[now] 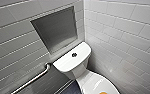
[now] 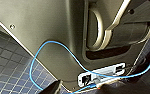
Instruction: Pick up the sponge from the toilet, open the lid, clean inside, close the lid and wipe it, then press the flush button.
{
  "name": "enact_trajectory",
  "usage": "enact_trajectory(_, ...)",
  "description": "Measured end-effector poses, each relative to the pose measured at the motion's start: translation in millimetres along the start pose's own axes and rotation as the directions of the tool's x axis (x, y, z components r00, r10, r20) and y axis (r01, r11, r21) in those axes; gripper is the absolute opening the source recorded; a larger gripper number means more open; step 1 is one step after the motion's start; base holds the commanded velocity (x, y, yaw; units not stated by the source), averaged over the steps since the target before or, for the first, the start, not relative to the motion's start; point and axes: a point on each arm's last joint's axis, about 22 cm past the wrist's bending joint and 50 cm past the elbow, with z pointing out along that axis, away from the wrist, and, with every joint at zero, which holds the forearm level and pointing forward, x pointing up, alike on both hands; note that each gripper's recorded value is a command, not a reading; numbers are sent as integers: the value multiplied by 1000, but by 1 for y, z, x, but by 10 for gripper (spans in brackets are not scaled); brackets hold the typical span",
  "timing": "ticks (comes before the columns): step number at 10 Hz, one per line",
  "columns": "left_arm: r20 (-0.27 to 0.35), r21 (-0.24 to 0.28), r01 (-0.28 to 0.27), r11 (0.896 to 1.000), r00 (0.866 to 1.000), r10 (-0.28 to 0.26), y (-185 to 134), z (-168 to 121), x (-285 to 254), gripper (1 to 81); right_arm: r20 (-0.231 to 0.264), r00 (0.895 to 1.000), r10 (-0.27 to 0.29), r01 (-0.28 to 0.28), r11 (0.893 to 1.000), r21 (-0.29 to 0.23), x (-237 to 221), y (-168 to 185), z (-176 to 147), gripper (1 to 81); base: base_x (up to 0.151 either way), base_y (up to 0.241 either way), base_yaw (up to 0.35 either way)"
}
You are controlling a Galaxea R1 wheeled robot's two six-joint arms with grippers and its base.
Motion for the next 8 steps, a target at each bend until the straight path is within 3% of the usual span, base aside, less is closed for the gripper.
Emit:
enact_trajectory(3, 5, 7, 2, 1000, 1000, -2, -6, -2, -3, 811, -38, 999, 34, -37, 996, -86, -47, 65, -47, 10, 0, 0, 0)
enact_trajectory(5, 9, 7, 2, 1000, 1000, -2, -6, -2, -4, 811, -53, 997, 53, -59, 991, -116, -65, 87, -65, 10, 0, 0, 0)
enact_trajectory(8, 9, 6, 2, 1000, 1000, -2, -6, -2, -4, 811, -97, 992, 87, -104, 976, -192, -87, 130, -125, 10, 0, 0, 0)
